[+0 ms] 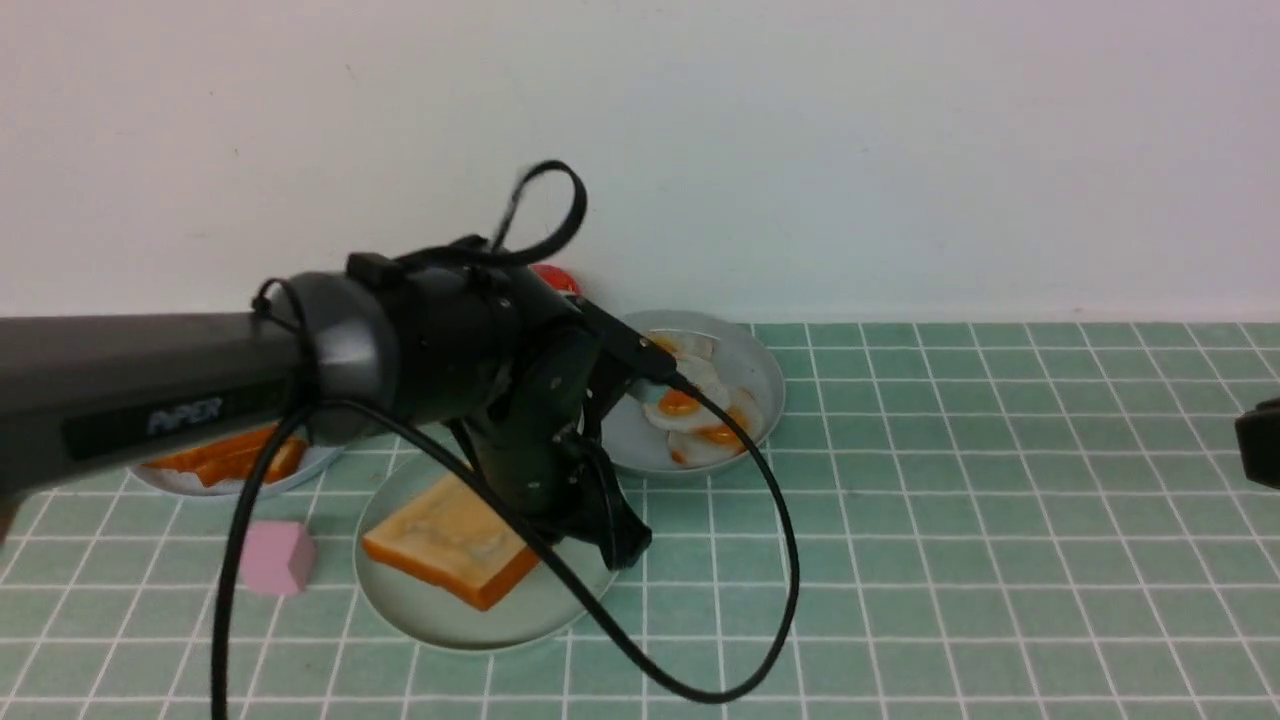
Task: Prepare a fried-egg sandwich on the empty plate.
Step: Use the left arm to put a slice of bread into the empty plate in the middle, then use the right arm to grab a fried egg
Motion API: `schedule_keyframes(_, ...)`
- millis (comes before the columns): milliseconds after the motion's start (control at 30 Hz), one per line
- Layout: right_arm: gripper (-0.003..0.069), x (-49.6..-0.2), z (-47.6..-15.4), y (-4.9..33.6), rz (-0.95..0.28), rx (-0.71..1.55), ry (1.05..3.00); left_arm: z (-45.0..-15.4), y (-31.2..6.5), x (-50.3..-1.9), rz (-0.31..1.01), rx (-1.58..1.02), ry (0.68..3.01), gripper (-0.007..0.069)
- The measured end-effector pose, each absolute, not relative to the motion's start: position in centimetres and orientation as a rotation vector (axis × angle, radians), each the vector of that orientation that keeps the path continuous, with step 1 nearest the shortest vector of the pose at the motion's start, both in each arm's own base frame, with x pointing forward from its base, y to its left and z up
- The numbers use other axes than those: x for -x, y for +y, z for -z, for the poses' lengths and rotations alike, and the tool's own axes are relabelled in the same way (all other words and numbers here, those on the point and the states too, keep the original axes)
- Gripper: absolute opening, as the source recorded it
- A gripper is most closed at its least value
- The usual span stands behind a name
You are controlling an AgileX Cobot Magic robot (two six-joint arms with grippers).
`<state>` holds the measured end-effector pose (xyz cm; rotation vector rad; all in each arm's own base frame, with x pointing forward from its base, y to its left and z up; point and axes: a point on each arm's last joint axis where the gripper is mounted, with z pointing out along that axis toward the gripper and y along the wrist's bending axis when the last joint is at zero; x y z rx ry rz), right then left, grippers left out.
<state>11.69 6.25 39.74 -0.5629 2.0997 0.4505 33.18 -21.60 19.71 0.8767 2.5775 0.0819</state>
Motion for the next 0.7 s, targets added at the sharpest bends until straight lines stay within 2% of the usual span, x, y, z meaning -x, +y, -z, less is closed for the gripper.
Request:
schedule_keyframes(100,0.0185,-11.8,-39.8,6.2,-0.444,0.560,2.093,-19.5,-21.7,-33.2,-0.075,-0.875,2.576,0.0144)
schedule_keyframes(233,0.0307,-12.2,-39.8,6.3,-0.440,0.547,2.080,-19.7,-21.7,-33.2,-0.068,-0.869,2.574,0.0300)
schedule_keyframes(267,0.0307,-12.2,-39.8,6.3,-0.439,0.546,2.080,-19.7,-21.7,-33.2,-0.064,-0.866,2.574,0.0308)
schedule_keyframes(333,0.0350,-13.1,-39.6,6.6,-0.458,0.534,2.094,-21.0,-21.7,-32.8,-0.024,-0.827,2.573,0.0397)
schedule_keyframes(400,0.0357,-14.3,-39.1,7.0,-0.483,0.522,2.122,-23.1,-21.5,-32.2,0.025,-0.782,2.562,0.0425)
schedule_keyframes(467,0.0351,-16.2,-38.3,7.7,-0.511,0.500,2.163,-27.1,-20.9,-30.9,0.111,-0.717,2.508,0.0398)
schedule_keyframes(533,0.0337,-17.9,-37.5,8.2,-0.522,0.491,2.202,-30.5,-20.0,-29.5,0.164,-0.678,2.433,0.0330)
schedule_keyframes(600,0.0321,-20.2,-36.5,8.9,-0.530,0.492,2.251,-34.1,-18.5,-27.4,0.219,-0.631,2.336,0.0225)
schedule_keyframes(633,0.0314,-21.8,-36.2,9.4,-0.542,0.493,2.273,-36.5,-17.2,-25.4,0.260,-0.592,2.258,0.0148)
schedule_keyframes(700,0.0307,-24.1,-35.3,10.3,-0.567,0.487,2.317,-38.0,-15.4,-22.8,0.314,-0.556,2.186,0.0027)
